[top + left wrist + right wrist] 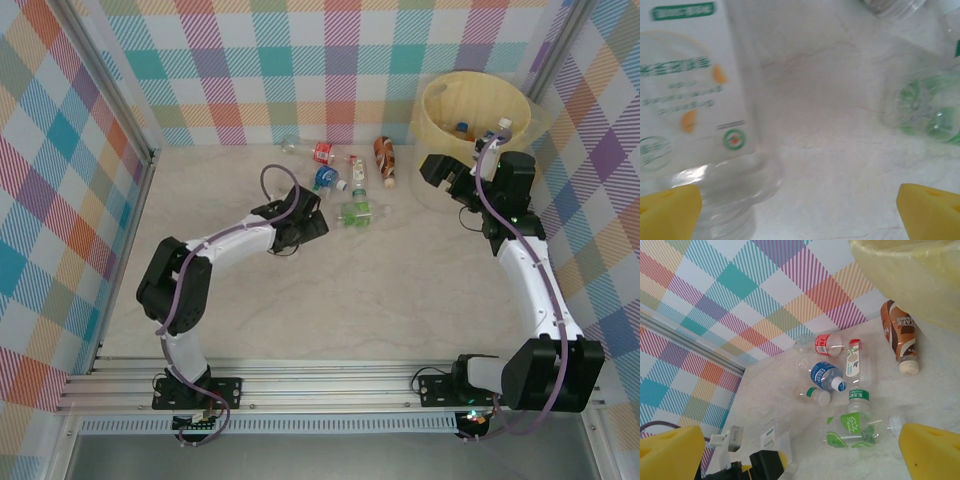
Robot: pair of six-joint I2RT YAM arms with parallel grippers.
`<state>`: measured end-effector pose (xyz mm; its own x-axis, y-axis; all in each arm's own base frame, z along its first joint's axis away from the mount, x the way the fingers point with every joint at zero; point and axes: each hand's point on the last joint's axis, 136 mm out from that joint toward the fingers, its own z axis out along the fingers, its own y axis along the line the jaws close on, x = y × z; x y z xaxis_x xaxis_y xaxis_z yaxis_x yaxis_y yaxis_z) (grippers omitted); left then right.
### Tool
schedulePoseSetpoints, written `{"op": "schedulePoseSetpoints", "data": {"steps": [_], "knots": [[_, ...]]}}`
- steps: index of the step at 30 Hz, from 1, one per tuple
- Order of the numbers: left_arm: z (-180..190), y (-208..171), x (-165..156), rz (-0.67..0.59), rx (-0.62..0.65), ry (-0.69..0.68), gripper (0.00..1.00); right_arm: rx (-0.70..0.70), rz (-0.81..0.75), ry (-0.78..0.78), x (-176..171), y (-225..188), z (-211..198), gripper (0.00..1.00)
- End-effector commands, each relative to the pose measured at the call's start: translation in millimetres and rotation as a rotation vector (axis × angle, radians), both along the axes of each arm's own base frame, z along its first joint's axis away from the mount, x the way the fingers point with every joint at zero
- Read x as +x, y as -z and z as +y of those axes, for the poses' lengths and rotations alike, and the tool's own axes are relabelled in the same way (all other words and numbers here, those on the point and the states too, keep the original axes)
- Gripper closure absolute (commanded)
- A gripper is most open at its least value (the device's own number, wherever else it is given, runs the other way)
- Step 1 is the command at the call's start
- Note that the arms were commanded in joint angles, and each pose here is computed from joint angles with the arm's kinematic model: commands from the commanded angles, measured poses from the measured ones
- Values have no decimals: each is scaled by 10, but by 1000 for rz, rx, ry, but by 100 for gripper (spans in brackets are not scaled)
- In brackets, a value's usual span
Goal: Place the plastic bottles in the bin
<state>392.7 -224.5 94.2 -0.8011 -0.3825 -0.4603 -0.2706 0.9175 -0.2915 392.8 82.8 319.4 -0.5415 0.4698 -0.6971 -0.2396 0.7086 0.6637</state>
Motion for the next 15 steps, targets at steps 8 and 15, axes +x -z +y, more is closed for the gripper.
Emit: {"op": "schedulePoseSetpoints", "data": {"steps": [8, 15], "knots": [[507, -157, -314, 5, 130, -50, 0, -5, -5, -27, 40, -43, 94, 0], [574, -228, -312, 29, 174, -86, 0, -9, -7, -27, 57, -55, 126, 0]]}}
